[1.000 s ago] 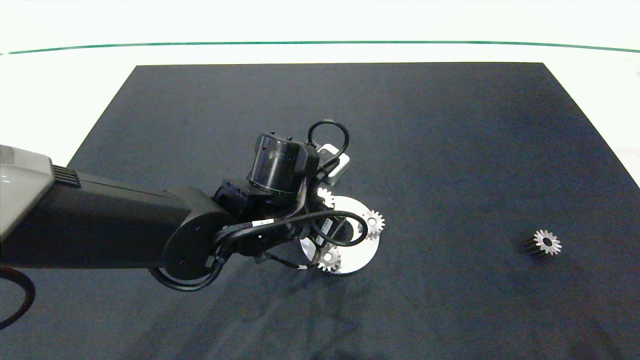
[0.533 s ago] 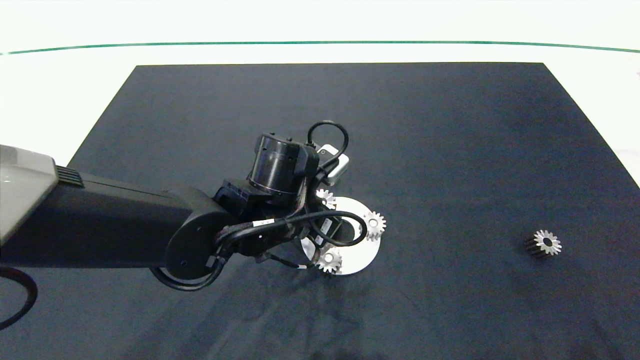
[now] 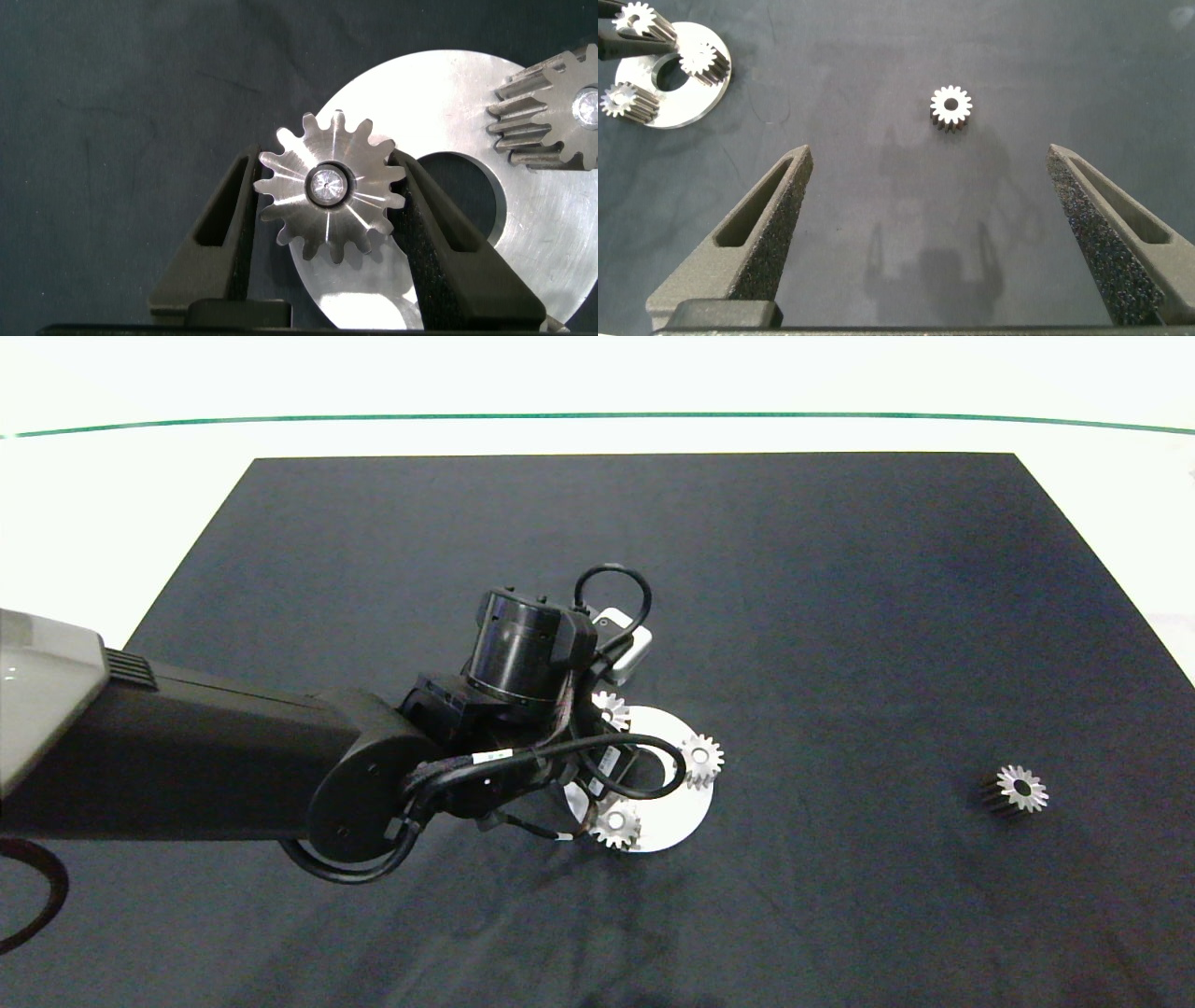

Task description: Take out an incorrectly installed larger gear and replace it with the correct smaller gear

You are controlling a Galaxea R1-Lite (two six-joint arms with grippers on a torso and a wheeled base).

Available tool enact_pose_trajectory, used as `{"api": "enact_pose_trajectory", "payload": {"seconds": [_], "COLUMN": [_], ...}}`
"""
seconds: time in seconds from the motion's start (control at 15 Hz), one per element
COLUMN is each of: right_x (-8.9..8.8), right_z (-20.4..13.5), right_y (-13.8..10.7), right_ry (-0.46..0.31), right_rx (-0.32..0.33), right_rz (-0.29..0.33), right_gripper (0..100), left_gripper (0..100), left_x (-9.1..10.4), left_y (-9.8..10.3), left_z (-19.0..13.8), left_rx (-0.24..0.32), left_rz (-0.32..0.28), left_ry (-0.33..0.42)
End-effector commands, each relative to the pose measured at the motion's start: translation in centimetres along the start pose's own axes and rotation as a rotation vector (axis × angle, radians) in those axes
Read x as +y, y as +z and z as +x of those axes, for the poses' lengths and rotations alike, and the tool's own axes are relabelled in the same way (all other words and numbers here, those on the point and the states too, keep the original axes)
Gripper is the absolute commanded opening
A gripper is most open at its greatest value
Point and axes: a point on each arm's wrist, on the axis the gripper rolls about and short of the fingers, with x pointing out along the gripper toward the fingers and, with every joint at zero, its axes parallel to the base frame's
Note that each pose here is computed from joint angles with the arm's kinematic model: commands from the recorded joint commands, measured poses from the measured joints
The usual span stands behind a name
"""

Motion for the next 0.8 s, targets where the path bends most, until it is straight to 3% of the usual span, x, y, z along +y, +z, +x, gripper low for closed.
{"api": "enact_pose_trajectory", "payload": {"seconds": [0.07,0.47,0.8], "right_x": [0.0,0.01,0.01], "right_z": [-0.01,0.06,0.01], "right_y": [-0.01,-0.09,-0.05], "right_ry": [0.002,0.005,0.006], "right_rx": [0.0,0.005,0.002], "right_rz": [0.0,0.0,-0.002], "right_gripper": [100,100,100], "left_gripper": [35,23,22], "left_x": [-0.17,-0.1,-0.13], "left_y": [-0.25,-0.08,-0.05], "left_z": [0.27,0.96,0.87], "left_rx": [0.012,0.014,0.026], "left_rz": [0.005,0.005,0.01], "left_ry": [-0.002,0.004,-0.001]}}
